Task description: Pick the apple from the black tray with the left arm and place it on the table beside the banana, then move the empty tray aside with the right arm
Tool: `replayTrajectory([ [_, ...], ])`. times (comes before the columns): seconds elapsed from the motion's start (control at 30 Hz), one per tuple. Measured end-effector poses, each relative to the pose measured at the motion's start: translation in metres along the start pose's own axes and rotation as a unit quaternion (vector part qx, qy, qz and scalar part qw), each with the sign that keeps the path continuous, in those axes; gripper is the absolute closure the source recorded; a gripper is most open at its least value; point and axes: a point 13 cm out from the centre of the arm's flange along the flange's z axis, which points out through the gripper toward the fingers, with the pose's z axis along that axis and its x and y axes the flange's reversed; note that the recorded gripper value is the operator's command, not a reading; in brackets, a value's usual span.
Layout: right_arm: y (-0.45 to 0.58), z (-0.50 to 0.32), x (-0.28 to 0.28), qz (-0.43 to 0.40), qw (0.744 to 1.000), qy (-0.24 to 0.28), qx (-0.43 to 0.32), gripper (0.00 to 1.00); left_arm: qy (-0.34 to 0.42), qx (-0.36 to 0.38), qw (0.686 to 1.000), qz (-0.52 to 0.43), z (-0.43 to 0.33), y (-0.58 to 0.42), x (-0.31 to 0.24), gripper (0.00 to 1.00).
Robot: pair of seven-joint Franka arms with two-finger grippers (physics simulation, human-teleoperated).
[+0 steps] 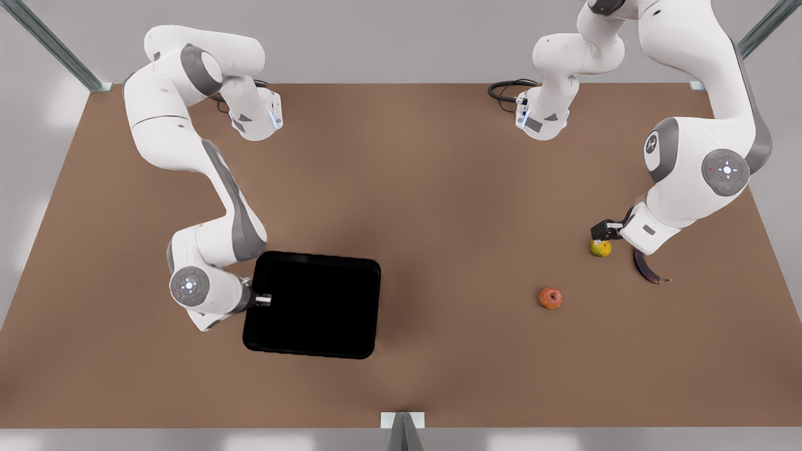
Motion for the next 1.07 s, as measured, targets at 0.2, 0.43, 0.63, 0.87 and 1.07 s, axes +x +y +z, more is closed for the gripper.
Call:
replayTrajectory([
  [0.2,-0.141,0.022,-0.021,-0.020,0.999,0.021,0.021,0.85,0.000,0.000,1.000,-0.001,0.000,0.000,0.000,0.00],
  [0.43,-0.184,0.087,-0.033,-0.117,0.992,0.034,0.009,0.82,0.000,0.000,1.000,-0.003,0.000,0.000,0.000,0.00],
  [0.63,-0.184,0.052,-0.049,-0.194,0.981,-0.009,0.024,0.00,0.001,0.001,1.000,-0.004,-0.001,-0.001,0.000,0.00],
  [0.87,-0.071,-0.174,0.046,-0.283,0.958,-0.055,0.005,0.00,-0.002,0.002,1.000,-0.004,-0.005,-0.001,-0.012,0.00],
  [1.07,-0.077,-0.164,0.084,-0.265,0.964,0.017,0.001,0.00,0.000,-0.001,1.000,-0.003,-0.005,-0.001,-0.011,0.00],
])
